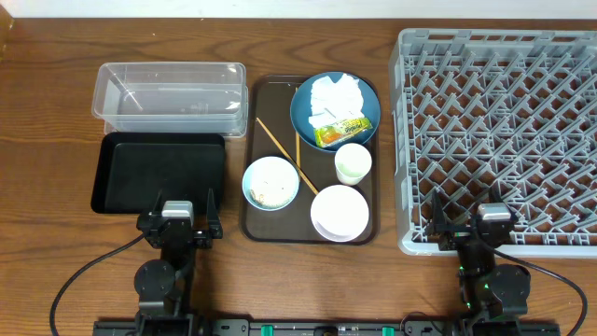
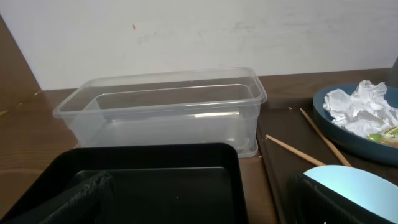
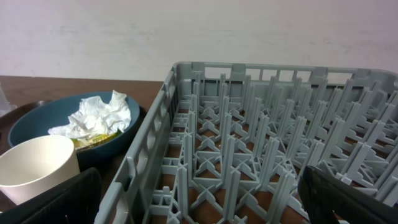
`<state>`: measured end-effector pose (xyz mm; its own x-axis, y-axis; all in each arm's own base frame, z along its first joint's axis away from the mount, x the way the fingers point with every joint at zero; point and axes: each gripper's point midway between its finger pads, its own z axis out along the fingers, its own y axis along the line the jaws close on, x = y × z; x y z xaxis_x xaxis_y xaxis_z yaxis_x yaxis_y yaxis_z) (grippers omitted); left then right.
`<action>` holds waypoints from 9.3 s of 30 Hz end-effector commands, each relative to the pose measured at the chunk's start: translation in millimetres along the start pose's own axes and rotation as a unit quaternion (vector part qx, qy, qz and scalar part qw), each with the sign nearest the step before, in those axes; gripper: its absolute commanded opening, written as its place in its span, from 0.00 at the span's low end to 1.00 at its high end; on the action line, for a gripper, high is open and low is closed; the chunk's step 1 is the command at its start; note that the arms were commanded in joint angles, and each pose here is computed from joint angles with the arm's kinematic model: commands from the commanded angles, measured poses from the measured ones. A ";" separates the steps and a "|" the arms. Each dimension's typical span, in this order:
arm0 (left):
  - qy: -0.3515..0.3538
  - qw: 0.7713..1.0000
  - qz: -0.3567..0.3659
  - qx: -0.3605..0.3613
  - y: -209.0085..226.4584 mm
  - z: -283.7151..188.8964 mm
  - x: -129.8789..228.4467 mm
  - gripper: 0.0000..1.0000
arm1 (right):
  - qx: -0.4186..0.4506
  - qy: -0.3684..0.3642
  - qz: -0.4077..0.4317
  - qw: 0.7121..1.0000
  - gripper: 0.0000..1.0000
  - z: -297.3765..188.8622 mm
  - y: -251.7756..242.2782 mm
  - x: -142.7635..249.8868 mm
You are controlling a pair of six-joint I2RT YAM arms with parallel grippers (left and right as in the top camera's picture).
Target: Sort waste into correct bins and load items into the dishwasher rack
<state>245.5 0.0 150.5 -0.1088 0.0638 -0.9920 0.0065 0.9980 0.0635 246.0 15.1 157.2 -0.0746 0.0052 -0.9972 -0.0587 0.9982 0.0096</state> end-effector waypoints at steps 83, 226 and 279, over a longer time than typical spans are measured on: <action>0.387 0.893 0.032 0.227 -140.6 182.0 -117.4 0.91 | -0.151 0.140 -0.037 0.978 0.99 74.7 46.6 -231.3; 0.518 0.802 0.019 0.297 -196.1 113.2 -72.3 0.71 | -0.168 0.242 -0.005 0.956 0.99 73.5 52.2 -181.6; 0.605 0.779 -0.044 0.159 -277.8 82.5 69.4 0.19 | -0.159 0.284 0.032 0.945 0.98 77.5 51.9 -162.5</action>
<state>315.4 -279.5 58.5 -0.9775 0.1484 -0.1501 0.1817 0.9535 -0.2404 330.6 76.8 305.5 -0.6137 -0.0867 -0.7847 -0.3469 0.9225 0.1694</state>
